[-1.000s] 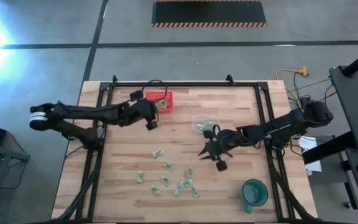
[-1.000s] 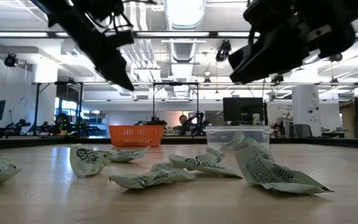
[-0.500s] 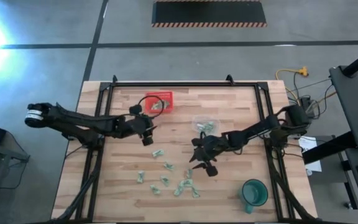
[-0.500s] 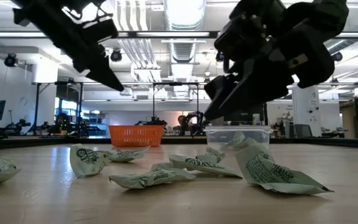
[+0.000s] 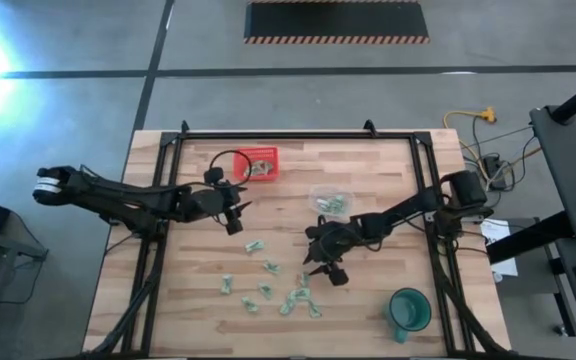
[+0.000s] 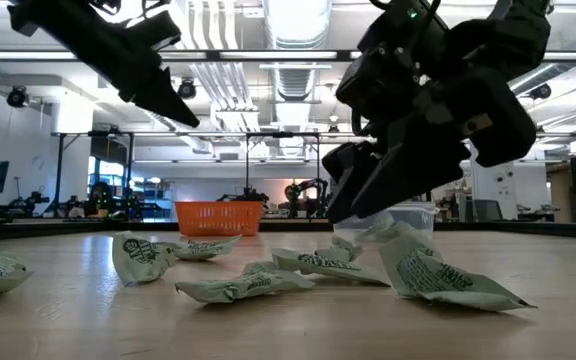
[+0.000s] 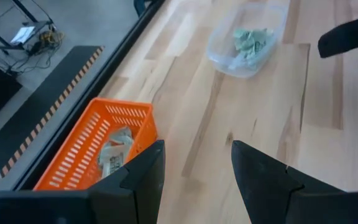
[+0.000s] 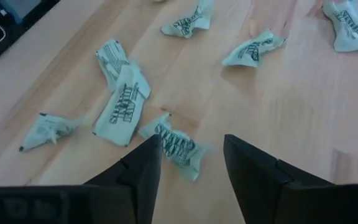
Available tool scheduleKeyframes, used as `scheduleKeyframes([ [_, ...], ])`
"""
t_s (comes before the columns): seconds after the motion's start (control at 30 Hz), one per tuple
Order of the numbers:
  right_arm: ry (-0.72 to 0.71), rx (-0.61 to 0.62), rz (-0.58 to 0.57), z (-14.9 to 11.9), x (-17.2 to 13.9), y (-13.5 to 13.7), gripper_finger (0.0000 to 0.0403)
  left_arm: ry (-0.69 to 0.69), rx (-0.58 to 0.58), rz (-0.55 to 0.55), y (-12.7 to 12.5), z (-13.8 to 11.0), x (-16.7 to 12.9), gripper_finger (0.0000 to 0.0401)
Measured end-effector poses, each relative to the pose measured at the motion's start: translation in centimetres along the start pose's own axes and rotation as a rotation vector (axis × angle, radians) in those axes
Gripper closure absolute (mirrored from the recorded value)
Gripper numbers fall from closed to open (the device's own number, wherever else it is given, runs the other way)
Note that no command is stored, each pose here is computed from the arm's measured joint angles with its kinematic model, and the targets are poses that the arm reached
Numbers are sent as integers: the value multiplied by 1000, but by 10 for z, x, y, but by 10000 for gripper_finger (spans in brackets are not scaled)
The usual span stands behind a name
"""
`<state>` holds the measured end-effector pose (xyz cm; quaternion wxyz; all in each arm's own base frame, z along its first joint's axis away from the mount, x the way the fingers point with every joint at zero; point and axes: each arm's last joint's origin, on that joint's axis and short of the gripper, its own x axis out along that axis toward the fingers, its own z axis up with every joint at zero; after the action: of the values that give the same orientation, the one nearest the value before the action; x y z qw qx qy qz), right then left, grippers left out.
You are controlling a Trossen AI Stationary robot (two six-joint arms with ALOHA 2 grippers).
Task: Pick and place items into bin
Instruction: Put the green stevia packet into the transparent bin
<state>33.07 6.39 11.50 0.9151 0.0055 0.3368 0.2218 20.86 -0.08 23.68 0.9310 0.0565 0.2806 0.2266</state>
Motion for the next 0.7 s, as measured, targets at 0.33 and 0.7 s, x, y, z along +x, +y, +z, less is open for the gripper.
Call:
scheduleKeyframes([
  [0.33, 40, 13, 0, -7, 14, -4, 234, 2, 1, -1, -1, 0, 1, 232],
  [0.7, 55, -32, 3, -8, 13, -4, 298, 4, 3, 0, 0, -1, 1, 232],
])
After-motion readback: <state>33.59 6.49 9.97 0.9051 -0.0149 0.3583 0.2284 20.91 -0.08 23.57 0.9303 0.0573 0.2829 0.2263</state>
